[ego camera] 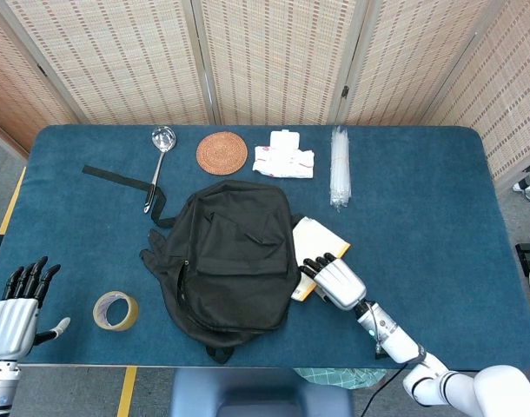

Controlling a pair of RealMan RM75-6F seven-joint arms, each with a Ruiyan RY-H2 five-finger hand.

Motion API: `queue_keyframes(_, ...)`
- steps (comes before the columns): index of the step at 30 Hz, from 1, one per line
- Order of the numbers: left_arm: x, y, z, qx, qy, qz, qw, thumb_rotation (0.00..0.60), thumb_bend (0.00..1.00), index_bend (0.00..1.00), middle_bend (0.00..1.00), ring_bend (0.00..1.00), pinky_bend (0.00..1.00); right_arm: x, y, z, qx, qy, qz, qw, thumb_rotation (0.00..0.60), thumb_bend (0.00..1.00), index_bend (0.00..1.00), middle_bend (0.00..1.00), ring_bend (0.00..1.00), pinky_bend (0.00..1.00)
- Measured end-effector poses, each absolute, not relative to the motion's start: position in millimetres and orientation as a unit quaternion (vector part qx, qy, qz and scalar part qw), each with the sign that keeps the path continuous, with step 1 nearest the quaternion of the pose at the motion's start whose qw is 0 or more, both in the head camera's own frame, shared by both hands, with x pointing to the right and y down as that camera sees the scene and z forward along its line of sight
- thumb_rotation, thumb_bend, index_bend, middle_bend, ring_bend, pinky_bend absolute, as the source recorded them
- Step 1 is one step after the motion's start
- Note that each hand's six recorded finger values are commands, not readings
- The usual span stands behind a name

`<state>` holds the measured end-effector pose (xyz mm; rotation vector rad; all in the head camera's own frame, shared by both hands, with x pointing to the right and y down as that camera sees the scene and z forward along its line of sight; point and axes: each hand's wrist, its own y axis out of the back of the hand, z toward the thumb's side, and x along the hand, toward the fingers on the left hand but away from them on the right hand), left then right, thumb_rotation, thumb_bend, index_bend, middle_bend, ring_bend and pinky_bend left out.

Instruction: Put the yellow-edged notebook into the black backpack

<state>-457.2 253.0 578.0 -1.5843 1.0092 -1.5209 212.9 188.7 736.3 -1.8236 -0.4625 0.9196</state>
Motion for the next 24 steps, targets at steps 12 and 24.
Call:
queue_keyframes(12, -459, 254, 578, -0.613, 0.392, -0.590, 0.349, 0.600, 0.23, 0.14, 0.04, 0.07, 0.00, 211, 182, 737, -0.744, -0.224, 0.388, 0.496, 0.600, 0.46, 0.38, 0.33, 0.38, 0.39)
queue_keyframes(24, -460, 255, 578, -0.615, 0.394, -0.589, 0.347, 0.600, 0.23, 0.14, 0.04, 0.07, 0.00, 210, 174, 737, -0.742, -0.249, 0.396, 0.480, 0.600, 0.46, 0.52, 0.36, 0.41, 0.39)
